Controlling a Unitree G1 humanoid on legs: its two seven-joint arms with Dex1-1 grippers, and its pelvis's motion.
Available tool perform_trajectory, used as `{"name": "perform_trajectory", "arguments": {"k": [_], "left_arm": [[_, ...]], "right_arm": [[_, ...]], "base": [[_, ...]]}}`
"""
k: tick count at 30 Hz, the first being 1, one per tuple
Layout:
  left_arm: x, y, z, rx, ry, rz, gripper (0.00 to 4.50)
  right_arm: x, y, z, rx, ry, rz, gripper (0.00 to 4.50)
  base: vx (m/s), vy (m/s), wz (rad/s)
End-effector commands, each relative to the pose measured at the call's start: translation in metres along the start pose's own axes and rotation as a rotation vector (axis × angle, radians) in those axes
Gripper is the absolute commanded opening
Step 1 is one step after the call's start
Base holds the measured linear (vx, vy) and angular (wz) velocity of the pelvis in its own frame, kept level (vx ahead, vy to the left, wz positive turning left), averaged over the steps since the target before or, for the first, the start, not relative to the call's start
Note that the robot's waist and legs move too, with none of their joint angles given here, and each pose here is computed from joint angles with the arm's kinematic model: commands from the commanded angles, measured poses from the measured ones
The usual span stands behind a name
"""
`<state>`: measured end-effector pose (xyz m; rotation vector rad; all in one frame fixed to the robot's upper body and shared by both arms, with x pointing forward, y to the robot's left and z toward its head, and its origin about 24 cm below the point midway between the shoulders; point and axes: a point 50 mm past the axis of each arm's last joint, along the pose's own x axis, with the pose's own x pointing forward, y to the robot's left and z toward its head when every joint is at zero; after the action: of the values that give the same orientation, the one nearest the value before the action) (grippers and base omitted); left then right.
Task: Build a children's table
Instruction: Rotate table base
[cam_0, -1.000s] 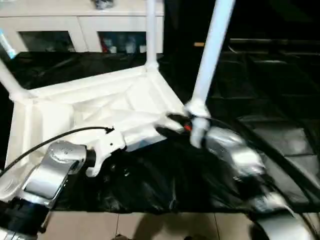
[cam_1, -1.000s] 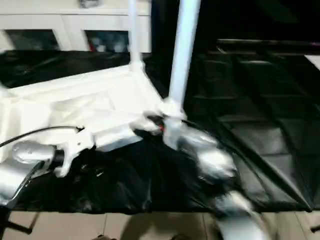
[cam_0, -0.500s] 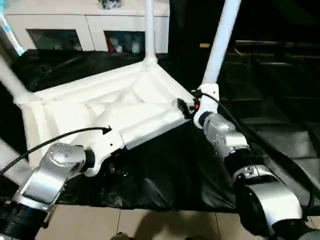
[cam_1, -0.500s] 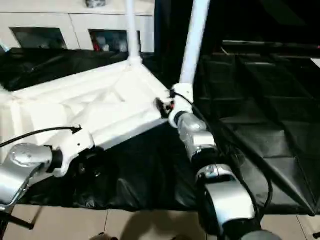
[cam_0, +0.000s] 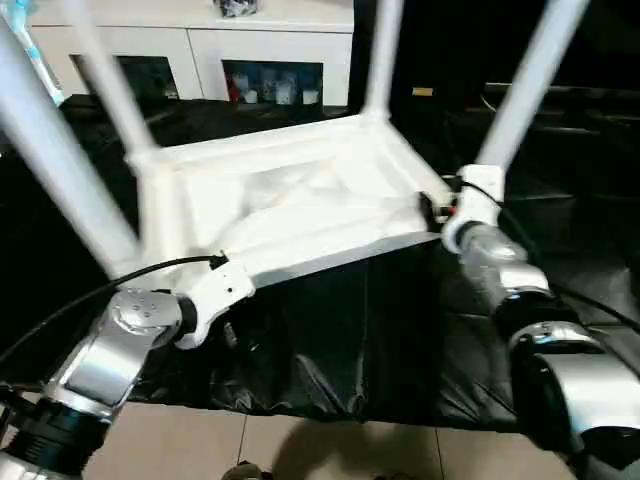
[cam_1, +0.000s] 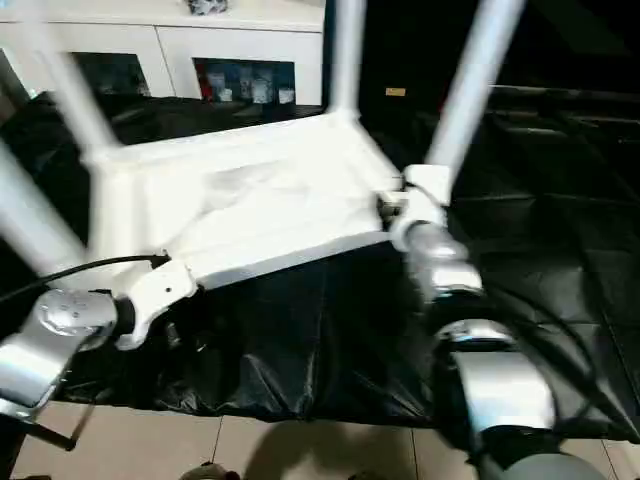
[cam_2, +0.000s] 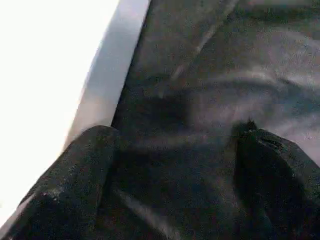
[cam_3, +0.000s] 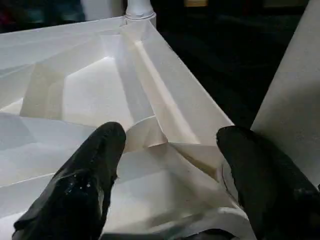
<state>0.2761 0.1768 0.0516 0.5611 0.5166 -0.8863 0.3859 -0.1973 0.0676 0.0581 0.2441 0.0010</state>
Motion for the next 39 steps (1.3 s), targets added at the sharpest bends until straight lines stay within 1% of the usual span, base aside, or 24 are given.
{"name": "perform_trajectory", "arguments": {"k": [1,3,4,5,6,7,9,10,13,15,18,19,21,23,24,25,27,29,30,32,34,36,37,39], "left_arm": [[-0.002,0.003,0.003,-0.009,-0.074,0.061,4.48],[-0.003,0.0,0.008,-0.06,-0.189,0.103,4.48],[-0.006,-0.005,0.012,-0.101,-0.278,0.131,4.48],[-0.006,-0.005,0.012,-0.101,-0.278,0.131,4.48],[-0.008,-0.007,0.013,-0.13,-0.31,0.152,4.48],[-0.011,-0.011,0.014,-0.179,-0.353,0.205,4.48],[-0.014,-0.015,0.014,-0.22,-0.377,0.254,4.48],[-0.018,-0.017,0.015,-0.256,-0.409,0.318,4.48],[-0.023,-0.023,0.016,-0.28,-0.435,0.391,4.48],[-0.027,-0.03,0.015,-0.306,-0.437,0.46,4.48],[-0.032,-0.036,0.013,-0.329,-0.419,0.568,4.48],[-0.034,-0.038,0.012,-0.339,-0.414,0.605,4.5],[-0.038,-0.04,0.01,-0.393,-0.405,0.677,4.5],[-0.044,-0.044,0.006,-0.447,-0.391,0.8,4.5],[-0.046,-0.044,0.005,-0.457,-0.389,0.835,4.5],[-0.046,-0.044,0.005,-0.458,-0.389,0.839,4.5],[-0.051,-0.046,0.002,-0.489,-0.363,0.936,4.5],[-0.053,-0.047,0.001,-0.514,-0.346,0.988,4.5],[-0.054,-0.048,-0.002,-0.56,-0.336,1.02,4.5],[-0.055,-0.05,-0.004,-0.586,-0.321,1.045,4.5],[-0.055,-0.05,-0.005,-0.596,-0.308,1.064,4.5],[-0.056,-0.049,-0.008,-0.613,-0.29,1.09,4.5],[-0.058,-0.046,-0.01,-0.633,-0.276,1.135,4.5],[-0.059,-0.046,-0.011,-0.642,-0.271,1.152,4.5]], "right_arm": [[-0.003,-0.014,0.004,-0.015,-0.035,-0.034,3.51],[-0.004,-0.015,0.006,-0.043,-0.055,-0.001,3.51],[-0.006,-0.014,0.007,-0.059,-0.066,0.055,3.51],[-0.006,-0.014,0.007,-0.059,-0.066,0.055,3.51],[-0.007,-0.012,0.006,-0.057,-0.062,0.102,3.51],[-0.011,-0.008,0.005,-0.061,-0.073,0.173,3.51],[-0.015,-0.007,0.003,-0.082,-0.076,0.213,3.51],[-0.02,-0.006,0.001,-0.107,-0.076,0.237,3.51],[-0.028,-0.005,-0.002,-0.121,-0.076,0.269,3.51],[-0.038,-0.001,-0.006,-0.13,-0.066,0.312,3.51],[-0.052,0.004,-0.01,-0.146,-0.048,0.359,3.51],[-0.057,0.005,-0.011,-0.152,-0.04,0.366,3.78],[-0.063,0.006,-0.013,-0.184,-0.048,0.353,3.85],[-0.073,0.01,-0.016,-0.156,-0.023,0.38,3.9],[-0.075,0.011,-0.017,-0.151,-0.017,0.38,4.04],[-0.076,0.011,-0.017,-0.15,-0.017,0.38,4.27],[-0.082,0.016,-0.02,-0.151,0.012,0.4,4.27],[-0.086,0.019,-0.022,-0.153,0.023,0.417,4.44],[-0.089,0.024,-0.024,-0.145,0.044,0.444,4.44],[-0.093,0.028,-0.026,-0.133,0.057,0.47,4.44],[-0.095,0.031,-0.028,-0.132,0.072,0.482,4.44],[-0.097,0.035,-0.031,-0.154,0.094,0.493,4.44],[-0.098,0.036,-0.035,-0.163,0.125,0.484,4.44],[-0.099,0.036,-0.037,-0.162,0.137,0.481,4.44]], "base": [[0.0,0.0,0.0],[0.0,0.0,0.0],[0.0,0.0,0.0],[0.0,0.0,0.0],[0.0,0.0,0.0],[0.0,0.0,0.0],[0.0,0.0,0.0],[0.0,0.0,0.0],[0.0,0.0,0.0],[0.0,0.0,0.0],[0.0,0.0,0.0],[0.0,0.0,0.0],[0.0,0.0,0.0],[0.0,0.0,0.0],[0.0,0.0,0.0],[0.0,0.0,0.0],[0.0,0.0,0.0],[0.0,0.0,0.0],[0.0,0.0,0.0],[0.0,0.0,0.0],[0.0,0.0,0.0],[0.0,0.0,0.0],[0.0,0.0,0.0],[0.0,0.0,0.0]]}}
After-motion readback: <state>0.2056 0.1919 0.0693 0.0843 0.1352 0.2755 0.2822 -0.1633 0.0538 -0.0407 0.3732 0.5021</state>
